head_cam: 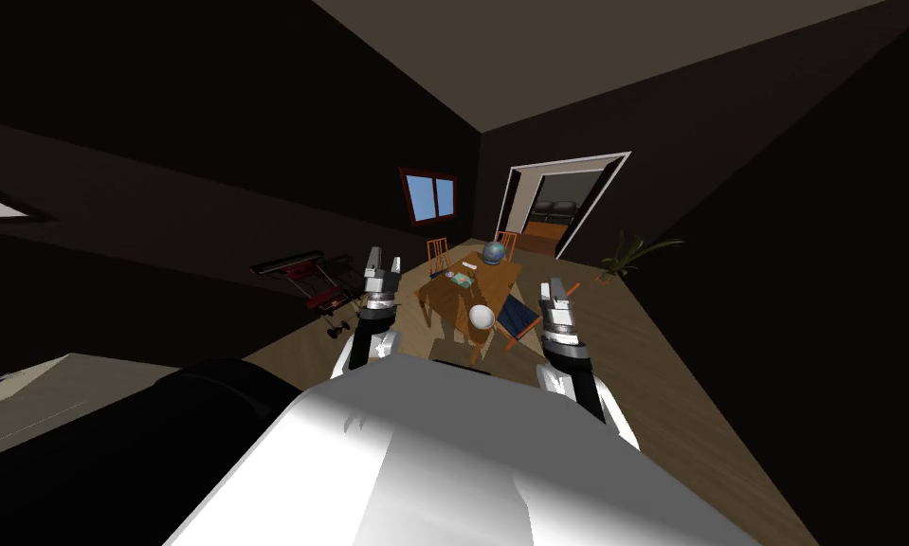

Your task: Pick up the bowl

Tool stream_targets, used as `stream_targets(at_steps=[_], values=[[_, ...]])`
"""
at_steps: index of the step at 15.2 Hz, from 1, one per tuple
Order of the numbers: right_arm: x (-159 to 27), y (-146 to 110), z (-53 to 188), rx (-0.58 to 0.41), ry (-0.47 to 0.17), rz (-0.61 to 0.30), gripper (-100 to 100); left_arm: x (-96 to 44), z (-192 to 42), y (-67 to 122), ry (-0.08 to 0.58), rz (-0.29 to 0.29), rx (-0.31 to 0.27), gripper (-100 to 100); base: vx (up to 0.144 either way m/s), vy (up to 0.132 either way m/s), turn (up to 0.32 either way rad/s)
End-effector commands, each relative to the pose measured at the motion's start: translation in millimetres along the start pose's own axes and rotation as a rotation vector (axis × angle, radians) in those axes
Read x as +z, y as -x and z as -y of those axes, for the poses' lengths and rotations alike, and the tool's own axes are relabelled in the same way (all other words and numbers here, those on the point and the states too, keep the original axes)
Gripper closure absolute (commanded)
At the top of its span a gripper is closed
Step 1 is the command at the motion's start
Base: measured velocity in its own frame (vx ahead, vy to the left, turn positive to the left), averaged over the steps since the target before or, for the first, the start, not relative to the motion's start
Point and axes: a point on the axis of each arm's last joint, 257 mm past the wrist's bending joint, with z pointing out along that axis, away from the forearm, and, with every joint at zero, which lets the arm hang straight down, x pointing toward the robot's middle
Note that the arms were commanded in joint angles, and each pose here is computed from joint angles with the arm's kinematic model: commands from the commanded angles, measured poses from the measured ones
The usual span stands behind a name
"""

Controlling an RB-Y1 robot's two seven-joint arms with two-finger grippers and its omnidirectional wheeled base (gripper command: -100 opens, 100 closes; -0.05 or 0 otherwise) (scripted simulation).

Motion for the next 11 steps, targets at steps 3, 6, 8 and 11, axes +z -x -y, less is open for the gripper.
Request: stream_targets(at_steps=[3,6,8,11], values=[[-9.1,-27.3,27.6,-0.076,-0.037,-0.119,-100,0.0,0.0,0.0,0.0,0.0,0.0,0,-0.021,0.056,0.134],[-16.4,-38.8,43.1,-0.113,-0.059,-0.178,-100,0.0,0.0,0.0,0.0,0.0,0.0,0,-0.025,0.068,0.121],[-23.6,-49.3,56.8,-0.149,-0.077,-0.231,-100,0.0,0.0,0.0,0.0,0.0,0.0,0,-0.008,0.064,0.135],[-41.6,-68.7,85.3,-0.225,-0.112,-0.339,-100,0.0,0.0,0.0,0.0,0.0,0.0,0,-0.007,0.074,0.129]])
